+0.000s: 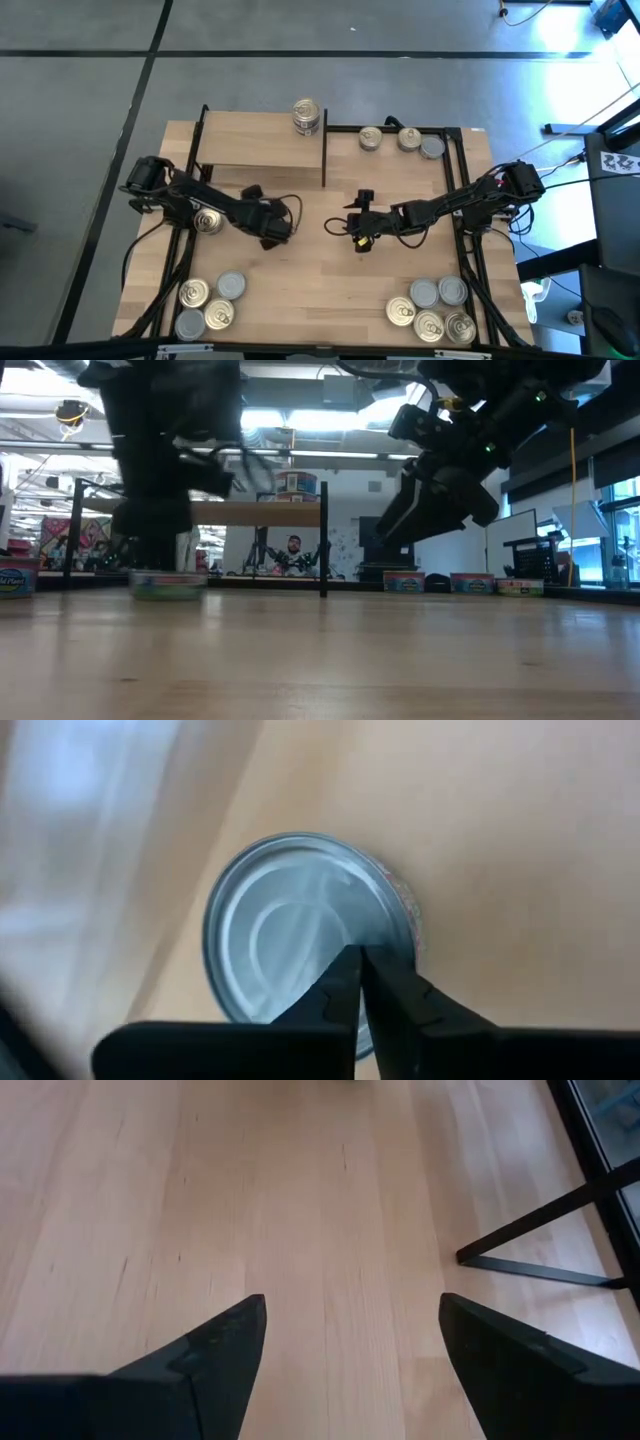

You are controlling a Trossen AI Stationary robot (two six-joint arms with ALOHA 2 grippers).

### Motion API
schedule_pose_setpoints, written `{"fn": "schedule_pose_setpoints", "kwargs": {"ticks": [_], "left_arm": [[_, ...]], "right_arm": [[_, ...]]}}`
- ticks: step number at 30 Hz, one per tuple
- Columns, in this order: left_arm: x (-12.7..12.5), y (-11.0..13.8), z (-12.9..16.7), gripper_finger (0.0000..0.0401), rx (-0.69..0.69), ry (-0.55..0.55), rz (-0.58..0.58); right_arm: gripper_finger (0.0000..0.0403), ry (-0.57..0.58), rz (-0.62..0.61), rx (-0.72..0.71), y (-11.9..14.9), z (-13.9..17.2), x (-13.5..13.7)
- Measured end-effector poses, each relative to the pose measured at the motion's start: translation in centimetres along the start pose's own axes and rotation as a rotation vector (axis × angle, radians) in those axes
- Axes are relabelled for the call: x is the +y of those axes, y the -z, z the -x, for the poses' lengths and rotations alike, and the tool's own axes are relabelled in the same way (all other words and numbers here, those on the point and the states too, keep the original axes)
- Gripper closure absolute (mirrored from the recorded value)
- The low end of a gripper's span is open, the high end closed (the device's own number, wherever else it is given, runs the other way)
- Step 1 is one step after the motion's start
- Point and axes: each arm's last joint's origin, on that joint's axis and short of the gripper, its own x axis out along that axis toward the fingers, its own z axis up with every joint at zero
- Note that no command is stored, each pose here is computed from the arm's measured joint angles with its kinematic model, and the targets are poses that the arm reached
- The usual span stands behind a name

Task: Stack canned seafood by type on shelf
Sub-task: Put the green tuna can on the shelf

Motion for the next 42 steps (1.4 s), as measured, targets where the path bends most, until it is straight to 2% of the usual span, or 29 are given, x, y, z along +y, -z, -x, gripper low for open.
{"fn": "schedule_pose_setpoints", "kwargs": {"ticks": [5, 18, 21, 24, 26, 28, 33, 36, 42], "left_arm": [[-1.5, -1.7, 0.2, 0.0398, -0.168, 0.142, -0.051], [-4.4, -4.7, -0.5, 0.0400, -0.463, 0.323, -0.180], [-4.4, -4.9, 0.2, 0.0400, -0.509, 0.347, -0.194], [-3.2, -5.3, 2.4, 0.0400, -0.570, 0.368, -0.156], [-2.4, -5.0, 3.8, 0.0400, -0.602, 0.376, -0.143], [-1.7, -4.2, 4.0, 0.0400, -0.606, 0.375, -0.144], [-1.2, -2.3, 2.1, 0.0400, -0.671, 0.397, -0.102], [-1.2, -1.3, 0.3, 0.0400, -0.703, 0.415, -0.087], [-1.0, -0.2, -0.7, 0.0400, -0.784, 0.454, -0.052]], "right_arm": [[0.0107, 0.000, -0.002, 0.001, 0.0, 0.0, 0.0], [0.0107, -0.001, -0.008, -0.001, 0.0, 0.0, 0.0], [0.0107, 0.000, -0.008, -0.002, 0.0, 0.0, 0.0], [0.0107, 0.000, -0.008, -0.003, 0.0, 0.0, 0.0], [0.0107, 0.000, -0.009, -0.004, -0.1, 0.0, 0.0], [0.0107, 0.000, -0.009, -0.003, -0.1, 0.0, 0.0], [0.0107, 0.001, -0.020, -0.026, -0.3, 0.0, 0.0], [0.0107, -0.037, -0.038, -0.069, -0.7, 0.0, 0.0], [0.0107, -0.071, -0.060, -0.150, -1.5, 0.1, 0.0]]}}
